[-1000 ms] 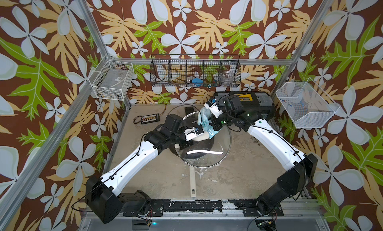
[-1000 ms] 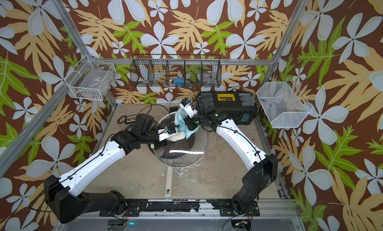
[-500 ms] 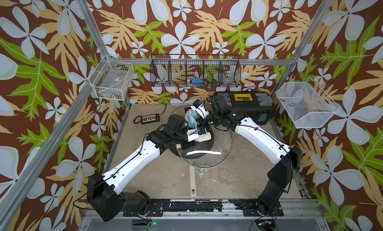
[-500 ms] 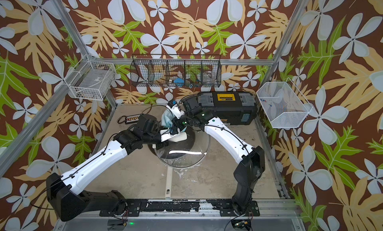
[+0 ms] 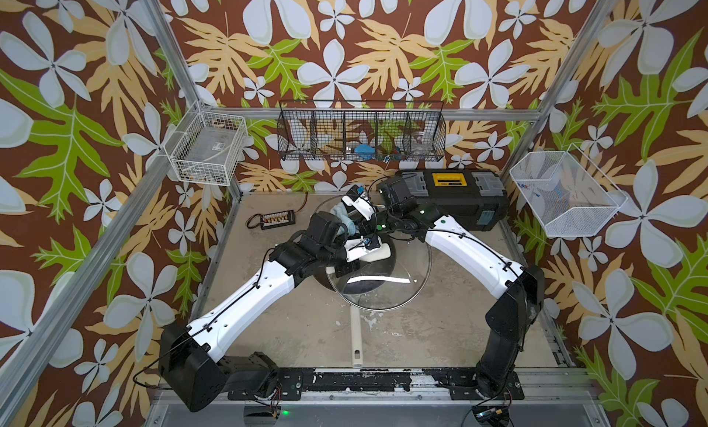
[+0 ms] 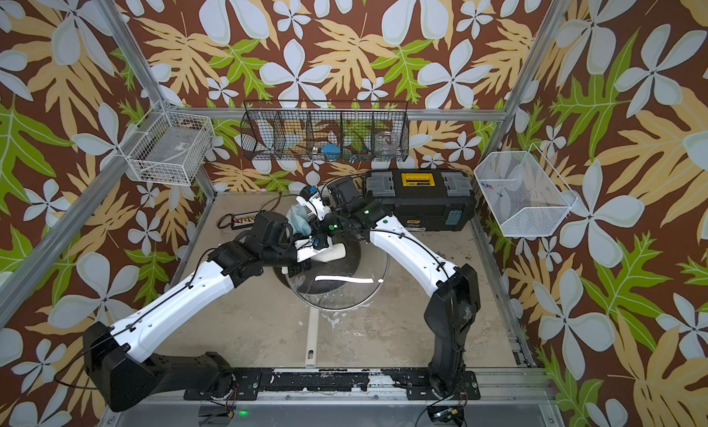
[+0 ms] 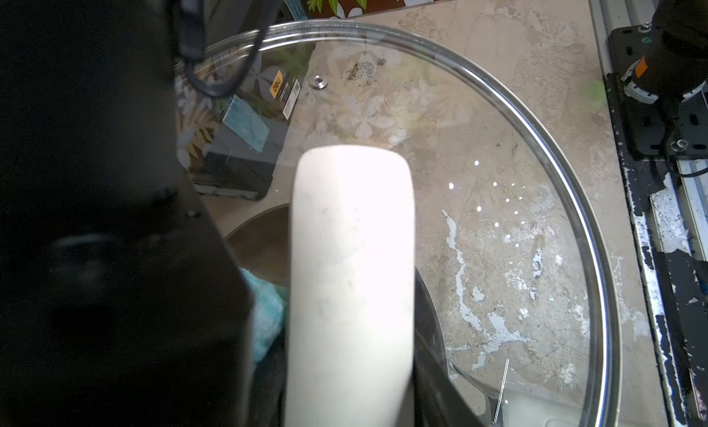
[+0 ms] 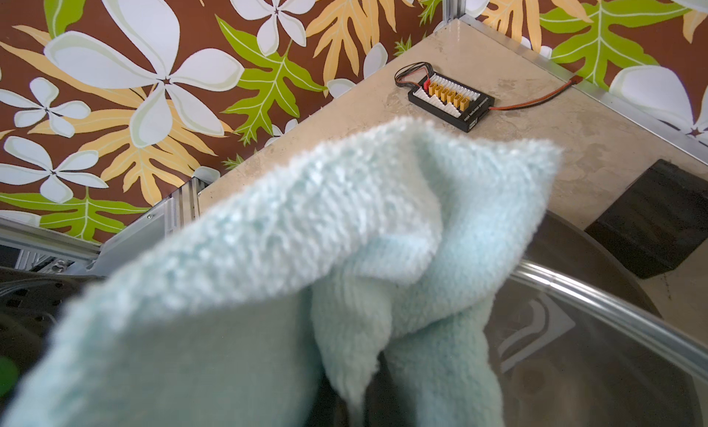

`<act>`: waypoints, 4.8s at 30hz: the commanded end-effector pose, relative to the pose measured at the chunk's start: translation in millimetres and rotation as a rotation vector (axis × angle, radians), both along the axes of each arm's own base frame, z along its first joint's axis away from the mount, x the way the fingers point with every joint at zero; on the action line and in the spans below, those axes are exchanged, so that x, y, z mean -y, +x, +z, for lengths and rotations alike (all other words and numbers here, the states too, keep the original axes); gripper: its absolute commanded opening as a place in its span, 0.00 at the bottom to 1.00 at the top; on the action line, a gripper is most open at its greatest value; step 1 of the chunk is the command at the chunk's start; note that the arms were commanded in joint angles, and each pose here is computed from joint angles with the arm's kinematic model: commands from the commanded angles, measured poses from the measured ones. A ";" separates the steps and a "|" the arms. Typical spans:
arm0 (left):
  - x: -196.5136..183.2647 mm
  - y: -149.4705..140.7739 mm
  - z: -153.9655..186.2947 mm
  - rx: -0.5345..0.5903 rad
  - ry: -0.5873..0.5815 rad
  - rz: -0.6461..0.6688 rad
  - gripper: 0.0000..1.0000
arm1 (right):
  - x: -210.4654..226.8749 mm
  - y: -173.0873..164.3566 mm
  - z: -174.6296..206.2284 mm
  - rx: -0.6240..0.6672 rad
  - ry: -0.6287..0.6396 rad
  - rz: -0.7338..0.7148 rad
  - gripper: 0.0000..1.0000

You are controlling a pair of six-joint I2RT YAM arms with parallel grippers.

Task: Wipe the pot lid with a cloth
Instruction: Wipe the pot lid.

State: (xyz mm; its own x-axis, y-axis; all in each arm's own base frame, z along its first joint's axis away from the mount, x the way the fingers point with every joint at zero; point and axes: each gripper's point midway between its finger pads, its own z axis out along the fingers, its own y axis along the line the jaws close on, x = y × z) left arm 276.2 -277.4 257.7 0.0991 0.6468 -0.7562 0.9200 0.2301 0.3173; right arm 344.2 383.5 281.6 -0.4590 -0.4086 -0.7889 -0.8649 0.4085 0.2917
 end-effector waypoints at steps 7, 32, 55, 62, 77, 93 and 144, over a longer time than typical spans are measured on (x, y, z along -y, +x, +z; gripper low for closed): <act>12.8 5.1 52.6 0.190 -0.153 -0.043 0.00 | 22.5 19.2 -8.8 0.052 -0.129 -0.108 0.00; 10.4 6.5 52.3 0.214 -0.136 -0.039 0.00 | 117.9 48.1 12.0 0.075 -0.173 -0.296 0.00; 22.1 16.1 59.5 0.224 -0.140 -0.070 0.00 | -7.9 4.1 21.6 -0.002 0.038 0.052 0.00; 20.7 17.8 55.4 0.220 -0.141 -0.052 0.00 | -4.3 11.5 8.3 -0.002 -0.013 0.017 0.00; 5.2 17.3 58.0 0.223 -0.170 -0.011 0.00 | 70.7 52.7 10.6 0.009 -0.050 -0.164 0.00; -21.2 32.3 71.0 0.249 -0.215 0.107 0.00 | 102.0 55.0 -7.7 -0.005 -0.131 -0.212 0.00; -19.1 21.6 74.1 0.209 -0.289 0.065 0.00 | 93.0 67.9 1.7 0.015 -0.092 -0.250 0.00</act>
